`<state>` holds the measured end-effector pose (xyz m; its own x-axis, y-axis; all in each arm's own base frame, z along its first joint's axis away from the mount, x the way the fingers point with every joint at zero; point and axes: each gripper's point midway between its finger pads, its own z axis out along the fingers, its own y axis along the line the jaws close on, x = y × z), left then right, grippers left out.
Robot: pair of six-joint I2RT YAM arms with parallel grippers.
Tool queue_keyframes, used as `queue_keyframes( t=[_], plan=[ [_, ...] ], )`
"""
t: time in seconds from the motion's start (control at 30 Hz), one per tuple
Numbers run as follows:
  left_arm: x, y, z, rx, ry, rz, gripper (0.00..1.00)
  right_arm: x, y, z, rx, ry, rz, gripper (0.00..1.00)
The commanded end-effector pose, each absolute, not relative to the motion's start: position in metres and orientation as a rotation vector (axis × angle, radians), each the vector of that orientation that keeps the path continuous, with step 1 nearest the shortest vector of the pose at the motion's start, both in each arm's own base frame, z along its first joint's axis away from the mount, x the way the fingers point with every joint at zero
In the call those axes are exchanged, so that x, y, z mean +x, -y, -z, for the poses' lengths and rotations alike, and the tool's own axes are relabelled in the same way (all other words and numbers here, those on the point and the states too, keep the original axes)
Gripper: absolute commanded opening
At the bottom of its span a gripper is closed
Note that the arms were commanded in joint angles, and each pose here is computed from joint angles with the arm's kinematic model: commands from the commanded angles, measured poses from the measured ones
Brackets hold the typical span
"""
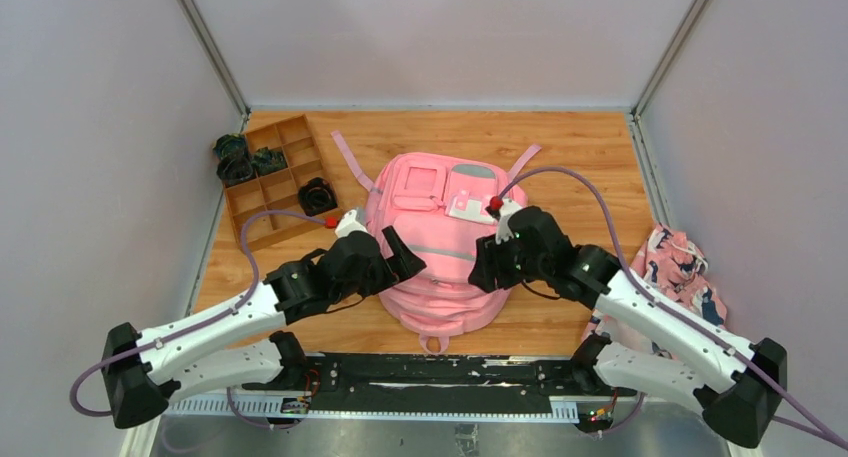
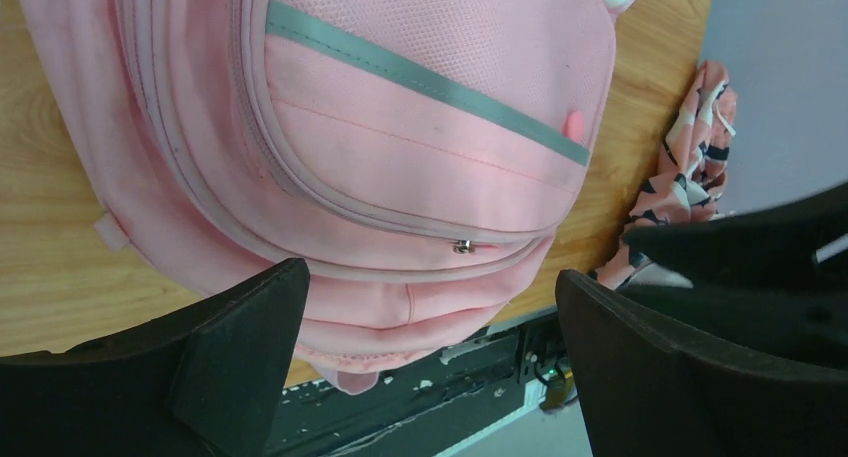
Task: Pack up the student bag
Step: Adjust the student bag at the center of the board.
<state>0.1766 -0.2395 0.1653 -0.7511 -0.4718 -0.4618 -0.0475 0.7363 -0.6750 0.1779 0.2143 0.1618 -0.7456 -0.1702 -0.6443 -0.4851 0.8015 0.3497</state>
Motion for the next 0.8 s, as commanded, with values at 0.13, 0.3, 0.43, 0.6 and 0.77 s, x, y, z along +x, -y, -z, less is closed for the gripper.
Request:
queue_keyframes(
  t=[0.13, 0.3, 0.43, 0.6, 0.77],
  plan=[
    [0.192, 0.243, -0.152, -0.614, -2.256, 0.893, 0.98, 0.152, -0.269, -0.166, -0.582, -2.194, -0.836, 0.52],
    [0.201, 0.238, -0.146, -0.647, -2.232, 0.886, 0.92, 0.16, -0.274, -0.137, -0.47, -2.264, -0.765, 0.53],
    [0.206, 0.226, -0.142, -0.654, -2.222, 0.85, 0.91, 0.161, -0.278, -0.121, -0.438, -2.322, -0.75, 0.55],
    [0.209, 0.229, -0.126, -0.656, -2.276, 0.858, 0.85, 0.171, -0.275, -0.11, -0.423, -2.313, -0.684, 0.59],
    [0.211, 0.236, -0.115, -0.668, -2.299, 0.863, 0.71, 0.164, -0.287, -0.11, -0.528, -2.36, -0.7, 0.58]
  ],
)
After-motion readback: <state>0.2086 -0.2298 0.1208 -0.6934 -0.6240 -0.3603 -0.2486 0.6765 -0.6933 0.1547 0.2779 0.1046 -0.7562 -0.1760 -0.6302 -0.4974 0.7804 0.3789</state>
